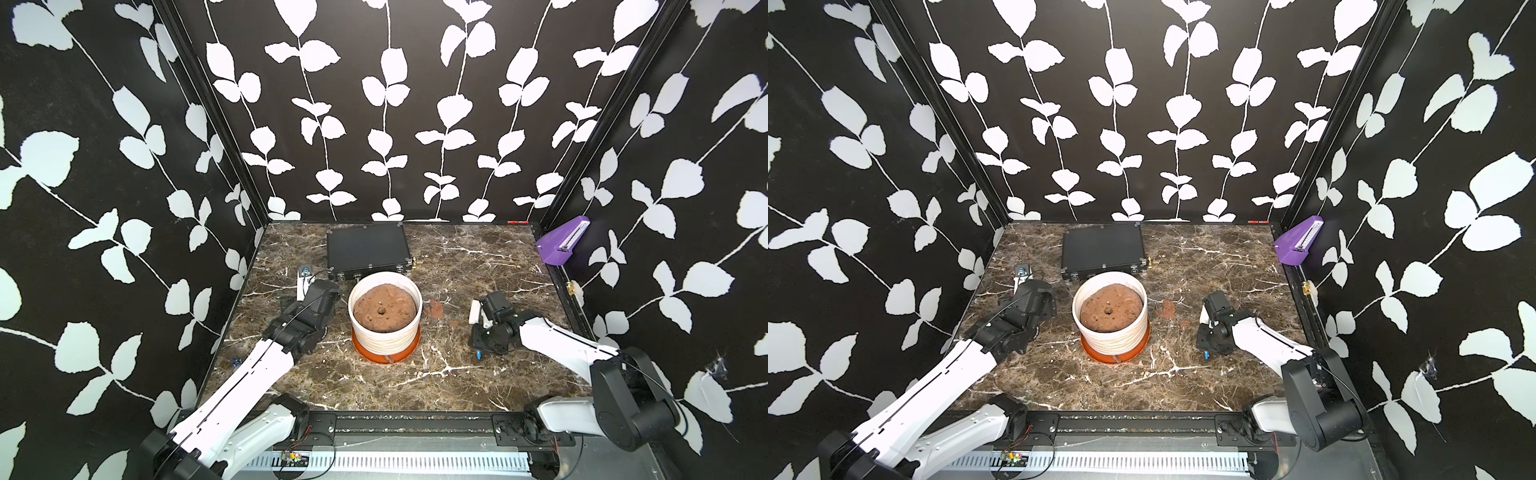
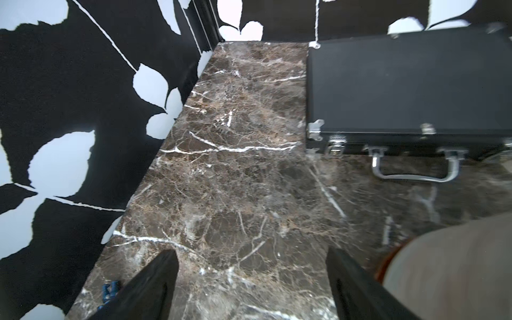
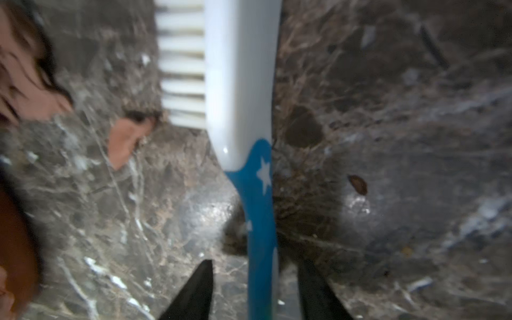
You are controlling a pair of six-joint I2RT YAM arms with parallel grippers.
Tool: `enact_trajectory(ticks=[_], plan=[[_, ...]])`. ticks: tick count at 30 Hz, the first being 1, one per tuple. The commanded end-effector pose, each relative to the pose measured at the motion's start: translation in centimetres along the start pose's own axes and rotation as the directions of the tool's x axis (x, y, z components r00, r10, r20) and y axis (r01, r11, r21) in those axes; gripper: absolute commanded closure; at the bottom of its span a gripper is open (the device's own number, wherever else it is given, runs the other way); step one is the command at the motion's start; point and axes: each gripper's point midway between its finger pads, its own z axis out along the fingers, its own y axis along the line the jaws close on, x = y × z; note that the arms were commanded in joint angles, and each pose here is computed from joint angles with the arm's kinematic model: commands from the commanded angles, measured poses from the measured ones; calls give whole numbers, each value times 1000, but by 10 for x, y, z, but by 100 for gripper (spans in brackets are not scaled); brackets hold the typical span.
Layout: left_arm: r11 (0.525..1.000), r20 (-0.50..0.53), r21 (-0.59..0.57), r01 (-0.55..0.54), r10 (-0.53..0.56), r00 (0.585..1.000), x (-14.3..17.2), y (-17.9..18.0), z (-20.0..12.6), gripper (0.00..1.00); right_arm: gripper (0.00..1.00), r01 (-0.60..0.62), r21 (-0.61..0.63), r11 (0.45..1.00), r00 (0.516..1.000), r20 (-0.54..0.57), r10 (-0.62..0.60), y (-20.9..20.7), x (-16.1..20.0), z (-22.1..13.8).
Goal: Scrub the dried mud off the ceramic pot
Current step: Place the brush at the center of the board, then reset both arms
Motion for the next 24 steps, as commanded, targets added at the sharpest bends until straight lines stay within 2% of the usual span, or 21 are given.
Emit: enact_trajectory(ticks=[1,3,4,7,9,12,14,16,18,19,20,21,22,24], plan=[[998,45,-66,24,-21,999,-6,5,9,9,29,5,26,1000,1000,-5,-5,-9,10,-11],[997,49,-71,-4,7,999,-10,2,11,7,14,25,1,1000,999,37,-25,-4,6,-28],[997,59,-74,-19,23,998,-16,1,10,6,10,36,-8,999,997,63,-35,-1,3,-39],[987,134,-156,-27,49,990,-48,10,5,3,7,67,-20,998,979,194,-62,5,-12,-81],[976,211,-218,-10,58,976,-73,14,4,2,4,44,28,999,944,325,-51,-3,-27,-115],[957,276,-287,-30,113,955,-97,21,14,1,1,-39,170,985,837,544,-60,-31,-54,-169],[956,271,-292,29,54,961,-97,36,32,1,0,-87,257,963,747,656,-107,-49,-67,-195],[963,273,-256,89,-17,962,-85,47,56,1,0,-151,331,932,624,763,-170,-67,-79,-214],[965,261,-235,120,-57,964,-62,55,80,1,0,-271,361,892,464,861,-207,-88,-88,-227],[968,255,-229,99,-39,966,-51,54,90,1,0,-350,346,870,385,900,-203,-100,-90,-228],[970,245,-235,58,1,969,-37,51,101,1,0,-461,338,820,304,929,-212,-120,-87,-225],[972,236,-233,39,18,972,-27,48,107,1,0,-548,323,772,268,942,-204,-137,-81,-218],[974,234,-227,26,29,972,-20,45,113,1,0,-607,317,729,269,945,-187,-153,-75,-206],[978,247,-208,6,46,968,-14,38,121,1,0,-657,358,664,344,925,-158,-177,-73,-178]])
